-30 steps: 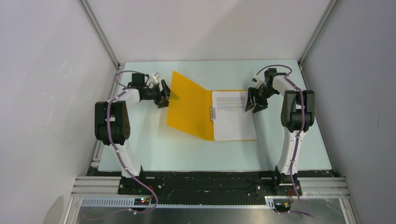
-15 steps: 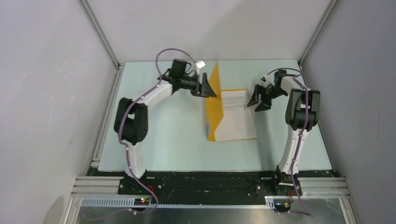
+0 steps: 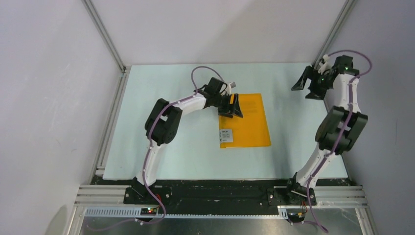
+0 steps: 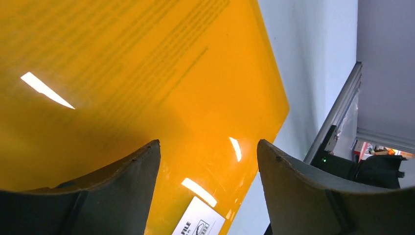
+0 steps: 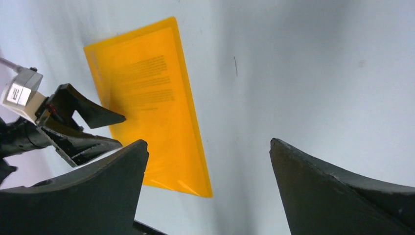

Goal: Put the files into the folder

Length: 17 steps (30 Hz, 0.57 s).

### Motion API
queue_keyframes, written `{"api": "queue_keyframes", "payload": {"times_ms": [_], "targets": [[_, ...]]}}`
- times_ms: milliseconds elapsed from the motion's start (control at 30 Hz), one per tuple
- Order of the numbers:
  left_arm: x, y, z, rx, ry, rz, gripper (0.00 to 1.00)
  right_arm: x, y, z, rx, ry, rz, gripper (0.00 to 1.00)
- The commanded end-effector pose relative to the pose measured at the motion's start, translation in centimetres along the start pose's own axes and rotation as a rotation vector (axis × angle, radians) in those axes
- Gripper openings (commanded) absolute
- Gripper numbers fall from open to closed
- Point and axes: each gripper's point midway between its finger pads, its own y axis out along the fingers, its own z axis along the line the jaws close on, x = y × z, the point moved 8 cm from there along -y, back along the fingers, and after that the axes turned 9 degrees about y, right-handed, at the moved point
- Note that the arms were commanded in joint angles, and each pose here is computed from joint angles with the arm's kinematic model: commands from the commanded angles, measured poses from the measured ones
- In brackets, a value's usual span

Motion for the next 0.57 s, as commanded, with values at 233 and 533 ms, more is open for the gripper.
{"api": "queue_keyframes", "payload": {"times_ms": [233, 533], "targets": [[6.7, -18.4, -3.4, 0.301, 0.207, -0.42, 0.98, -6.5, -11.7, 13.6, -0.14, -0.334, -0.402, 0.99], [4.7, -30.0, -3.0, 0.765, 0.301, -0.618, 1.0, -8.3, -11.4, 16.2, -0.039, -0.334, -0.529, 0.99]]}}
